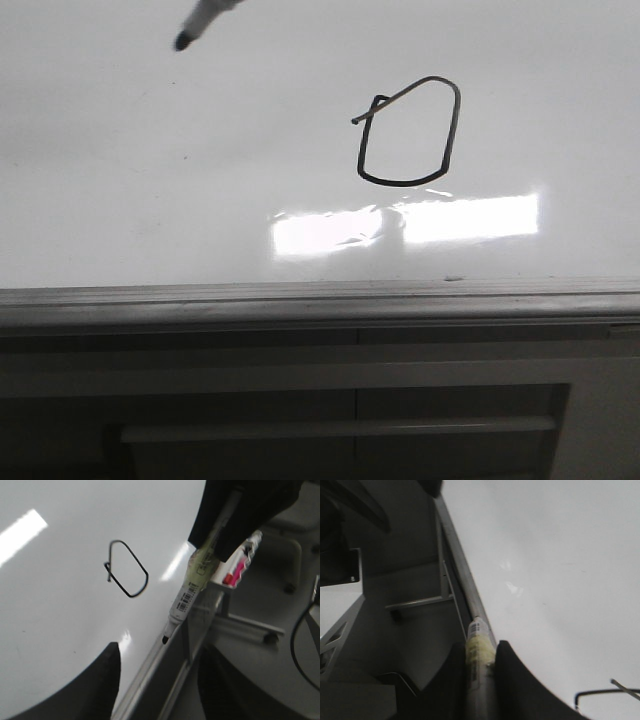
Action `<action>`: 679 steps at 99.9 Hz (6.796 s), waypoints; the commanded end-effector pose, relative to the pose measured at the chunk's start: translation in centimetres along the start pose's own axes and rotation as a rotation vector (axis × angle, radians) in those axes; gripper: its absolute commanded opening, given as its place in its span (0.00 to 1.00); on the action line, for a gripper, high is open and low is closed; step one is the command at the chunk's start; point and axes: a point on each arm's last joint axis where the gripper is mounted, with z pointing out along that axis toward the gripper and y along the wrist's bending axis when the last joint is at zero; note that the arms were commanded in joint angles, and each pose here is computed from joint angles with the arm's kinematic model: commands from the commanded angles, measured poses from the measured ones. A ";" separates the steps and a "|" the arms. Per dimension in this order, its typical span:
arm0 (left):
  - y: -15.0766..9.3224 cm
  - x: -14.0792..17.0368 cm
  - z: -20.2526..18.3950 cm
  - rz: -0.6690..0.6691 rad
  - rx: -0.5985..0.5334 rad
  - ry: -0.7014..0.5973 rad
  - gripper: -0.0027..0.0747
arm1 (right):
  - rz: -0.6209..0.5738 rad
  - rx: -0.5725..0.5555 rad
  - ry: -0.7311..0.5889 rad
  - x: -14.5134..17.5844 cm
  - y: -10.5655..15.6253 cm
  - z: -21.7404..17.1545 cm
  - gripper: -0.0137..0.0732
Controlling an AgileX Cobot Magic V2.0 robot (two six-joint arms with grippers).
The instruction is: Write number 0 on whiteboard
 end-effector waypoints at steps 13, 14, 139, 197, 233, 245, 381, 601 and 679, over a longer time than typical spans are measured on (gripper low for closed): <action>0.2 -1.9 1.3 0.025 0.110 0.077 0.47 | -0.078 -0.019 -0.130 -2.6 1.7 0.3 0.09; 0.2 -2.0 1.3 0.023 0.113 0.077 0.47 | -0.079 -0.020 -0.133 -2.6 1.8 0.3 0.09; 1.2 -1.7 5.7 0.024 0.153 0.156 0.01 | -0.036 -0.083 -0.163 -3.0 2.5 0.2 0.09; 2.0 -1.4 7.1 -0.208 0.047 -0.014 0.01 | 0.039 0.337 -0.308 -2.5 -2.4 -5.3 0.71; 5.0 2.9 8.8 -0.675 -0.325 -0.287 0.01 | 0.162 0.537 -0.251 2.7 -1.1 -9.6 0.08; 5.4 3.5 9.8 -0.694 -0.354 -0.266 0.01 | 0.182 0.532 -0.228 4.5 -0.2 -8.9 0.08; 8.0 5.8 14.4 -0.903 -0.352 -0.048 0.30 | 0.296 0.491 -0.295 5.0 0.0 -8.2 0.08; 1.8 5.1 0.4 -0.210 -0.316 -0.225 0.01 | 0.289 0.860 -0.429 15.1 5.1 -8.2 0.08; 1.0 13.4 -2.0 -0.048 -0.741 -0.436 0.01 | 0.289 0.860 -0.429 15.1 5.1 -8.2 0.08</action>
